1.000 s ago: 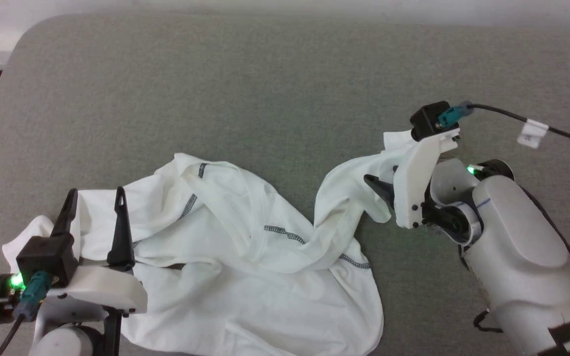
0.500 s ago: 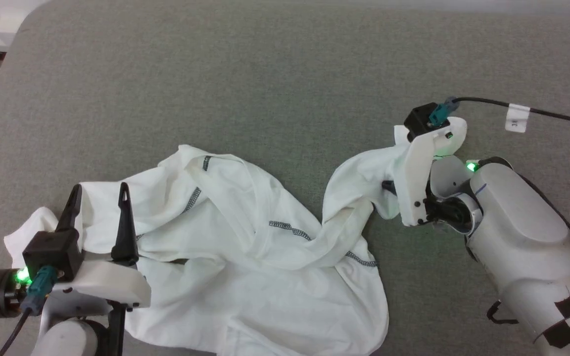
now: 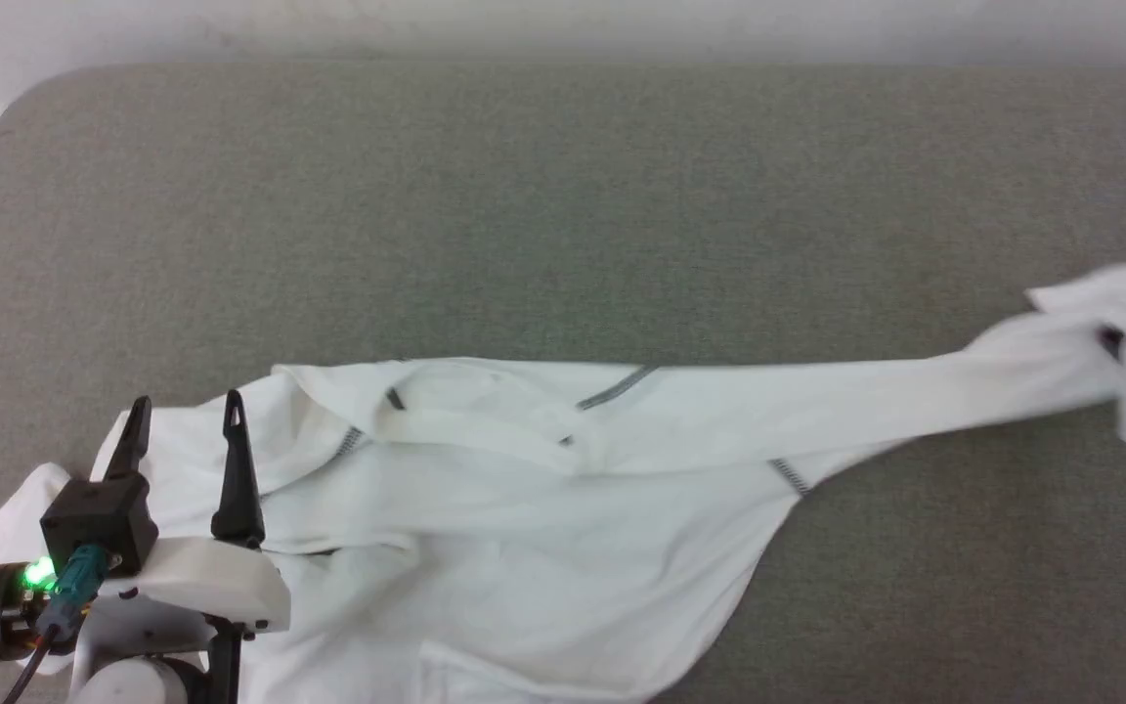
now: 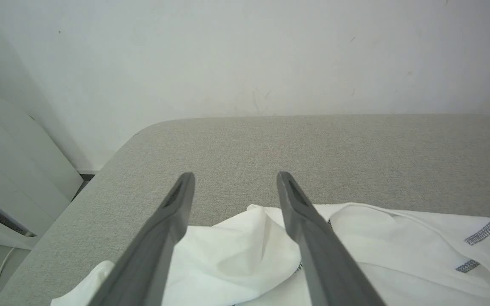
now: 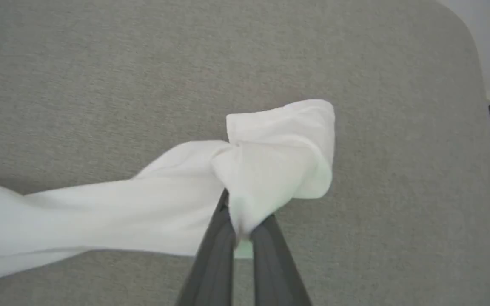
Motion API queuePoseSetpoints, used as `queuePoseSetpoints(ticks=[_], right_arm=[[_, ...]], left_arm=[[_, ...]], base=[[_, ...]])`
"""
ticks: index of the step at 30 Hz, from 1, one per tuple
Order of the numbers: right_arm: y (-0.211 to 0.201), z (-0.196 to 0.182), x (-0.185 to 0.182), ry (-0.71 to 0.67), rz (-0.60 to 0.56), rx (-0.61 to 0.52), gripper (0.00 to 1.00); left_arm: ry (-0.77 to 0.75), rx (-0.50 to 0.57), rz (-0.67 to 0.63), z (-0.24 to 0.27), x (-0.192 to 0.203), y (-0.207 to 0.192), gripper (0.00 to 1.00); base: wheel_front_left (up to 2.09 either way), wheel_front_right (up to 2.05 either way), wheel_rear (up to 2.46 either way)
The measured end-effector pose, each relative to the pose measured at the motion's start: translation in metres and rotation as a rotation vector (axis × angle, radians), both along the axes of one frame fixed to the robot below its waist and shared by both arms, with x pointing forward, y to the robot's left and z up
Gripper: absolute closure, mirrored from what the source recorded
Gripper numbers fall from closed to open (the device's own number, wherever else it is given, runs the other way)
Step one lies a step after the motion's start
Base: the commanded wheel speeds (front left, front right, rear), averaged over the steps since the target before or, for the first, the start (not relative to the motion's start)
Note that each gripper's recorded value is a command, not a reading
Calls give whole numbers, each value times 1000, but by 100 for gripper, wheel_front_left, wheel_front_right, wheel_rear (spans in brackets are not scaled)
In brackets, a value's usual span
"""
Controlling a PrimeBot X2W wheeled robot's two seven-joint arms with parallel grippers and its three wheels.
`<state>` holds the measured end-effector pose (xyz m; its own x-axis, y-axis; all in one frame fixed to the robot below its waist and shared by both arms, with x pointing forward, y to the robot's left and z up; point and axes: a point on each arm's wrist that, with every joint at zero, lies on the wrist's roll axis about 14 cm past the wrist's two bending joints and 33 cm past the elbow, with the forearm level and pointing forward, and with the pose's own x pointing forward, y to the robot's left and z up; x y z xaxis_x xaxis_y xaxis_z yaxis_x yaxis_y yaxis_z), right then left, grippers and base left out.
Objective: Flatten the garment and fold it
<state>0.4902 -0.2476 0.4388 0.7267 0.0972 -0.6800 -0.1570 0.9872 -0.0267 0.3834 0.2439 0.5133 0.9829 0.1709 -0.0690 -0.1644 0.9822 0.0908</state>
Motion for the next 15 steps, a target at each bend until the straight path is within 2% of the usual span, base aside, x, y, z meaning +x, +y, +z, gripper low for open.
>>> queuePoseSetpoints(ticks=[4, 8, 9, 10, 11, 15], right_arm=[[-73, -21, -46, 64, -150, -88, 100], [-98, -48, -81, 101, -246, -97, 100], [-98, -54, -87, 104, -264, -90, 76], [-97, -60, -90, 101, -279, -82, 36], [-95, -63, -91, 88, -287, -78, 0], [-95, -59, -84, -12, -312, -75, 0]], left_arm=[[-8, -1, -18, 4, 2, -5, 0], [4, 3, -20, 3, 2, -6, 0], [7, 5, -22, 2, 3, -6, 0], [13, 6, -21, 1, 4, -5, 0], [17, 6, -18, 0, 4, -4, 0], [42, 6, -16, -6, 4, -3, 0]], base=[[0, 0, 0], [0, 0, 0], [0, 0, 0], [0, 0, 0], [0, 0, 0], [0, 0, 0]])
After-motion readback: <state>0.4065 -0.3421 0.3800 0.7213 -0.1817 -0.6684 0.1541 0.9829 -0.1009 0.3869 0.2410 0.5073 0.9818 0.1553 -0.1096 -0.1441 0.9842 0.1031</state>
